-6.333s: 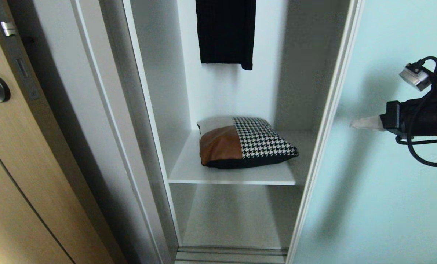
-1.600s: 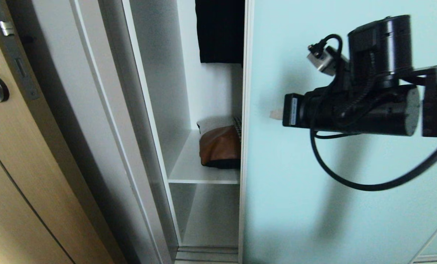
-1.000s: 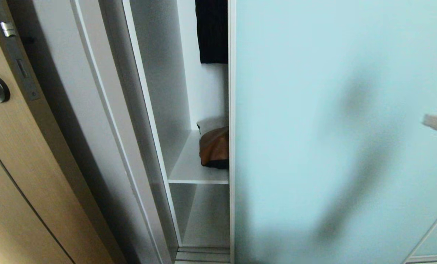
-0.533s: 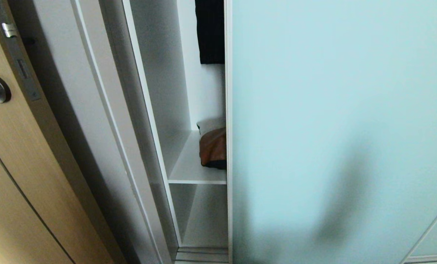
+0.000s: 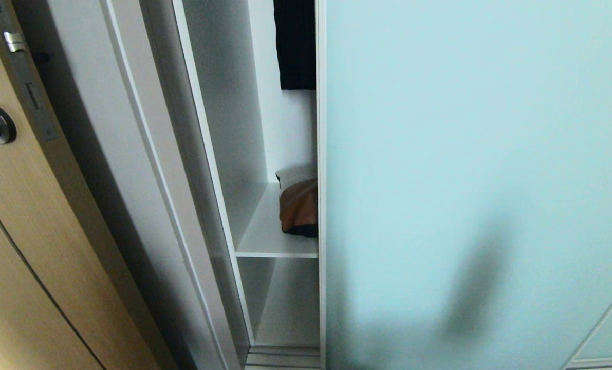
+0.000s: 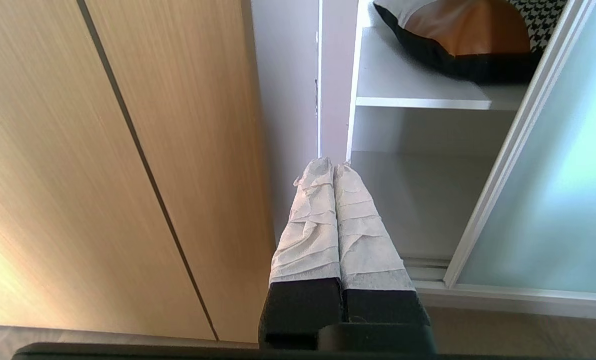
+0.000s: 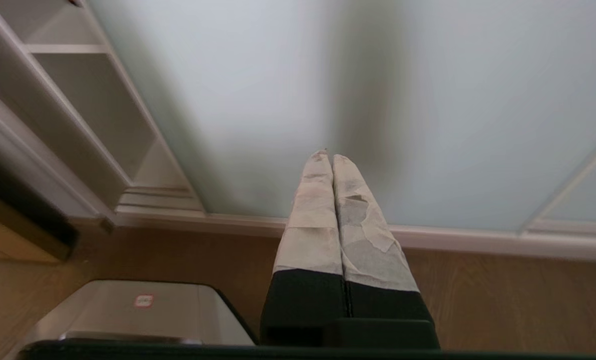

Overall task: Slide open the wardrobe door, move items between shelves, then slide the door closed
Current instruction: Close the door

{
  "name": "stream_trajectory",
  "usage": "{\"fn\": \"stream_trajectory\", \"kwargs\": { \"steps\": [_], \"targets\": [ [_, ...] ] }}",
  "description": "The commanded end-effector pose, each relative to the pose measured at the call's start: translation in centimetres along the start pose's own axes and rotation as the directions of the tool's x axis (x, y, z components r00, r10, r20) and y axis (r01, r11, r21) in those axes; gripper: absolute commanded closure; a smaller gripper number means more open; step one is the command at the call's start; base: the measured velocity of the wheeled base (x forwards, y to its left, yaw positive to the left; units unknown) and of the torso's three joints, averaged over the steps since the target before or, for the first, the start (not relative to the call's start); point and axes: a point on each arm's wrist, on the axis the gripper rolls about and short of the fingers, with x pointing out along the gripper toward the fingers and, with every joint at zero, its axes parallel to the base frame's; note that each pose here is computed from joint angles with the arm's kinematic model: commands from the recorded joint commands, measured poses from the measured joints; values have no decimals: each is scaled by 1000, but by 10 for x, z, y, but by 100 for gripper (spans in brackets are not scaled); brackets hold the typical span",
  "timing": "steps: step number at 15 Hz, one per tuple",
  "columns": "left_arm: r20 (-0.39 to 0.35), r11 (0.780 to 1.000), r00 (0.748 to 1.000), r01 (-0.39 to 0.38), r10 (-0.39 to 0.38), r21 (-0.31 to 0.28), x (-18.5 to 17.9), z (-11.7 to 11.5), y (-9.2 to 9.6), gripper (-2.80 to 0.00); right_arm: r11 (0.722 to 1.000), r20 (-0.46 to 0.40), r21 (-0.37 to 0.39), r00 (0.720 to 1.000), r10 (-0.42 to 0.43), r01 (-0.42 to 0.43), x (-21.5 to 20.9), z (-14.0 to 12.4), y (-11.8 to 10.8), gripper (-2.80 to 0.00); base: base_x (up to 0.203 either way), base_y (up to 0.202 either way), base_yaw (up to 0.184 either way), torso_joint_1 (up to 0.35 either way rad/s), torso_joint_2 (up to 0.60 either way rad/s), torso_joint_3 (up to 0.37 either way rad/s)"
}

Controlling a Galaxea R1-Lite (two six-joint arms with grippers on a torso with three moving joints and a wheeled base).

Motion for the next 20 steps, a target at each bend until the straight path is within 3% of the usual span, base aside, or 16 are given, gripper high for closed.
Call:
{"fn": "stream_trajectory", "kwargs": {
  "steps": [1,4,8,10,20],
  "targets": [
    [-1,1000,1000,0,0,0,0,0,0,0,1000,46,0,999,-23,23,-5,-13,0,0,0,0,0,0,0,0],
    [-1,1000,1000,0,0,0,0,0,0,0,998,135,-65,991,14,-6,-12,-36,-1,0,0,0,0,0,0,0],
    [-1,1000,1000,0,0,-1,0,0,0,0,997,270,-69,963,-7,27,1,-50,-3,0,0,0,0,0,0,0],
    [-2,1000,1000,0,0,0,0,0,0,0,995,210,-90,978,-23,42,3,-57,-4,0,0,0,0,0,0,0],
    [-2,1000,1000,0,0,-1,0,0,0,0,996,213,-75,977,-24,40,3,-57,-4,0,0,0,0,0,0,0]
  ]
}}
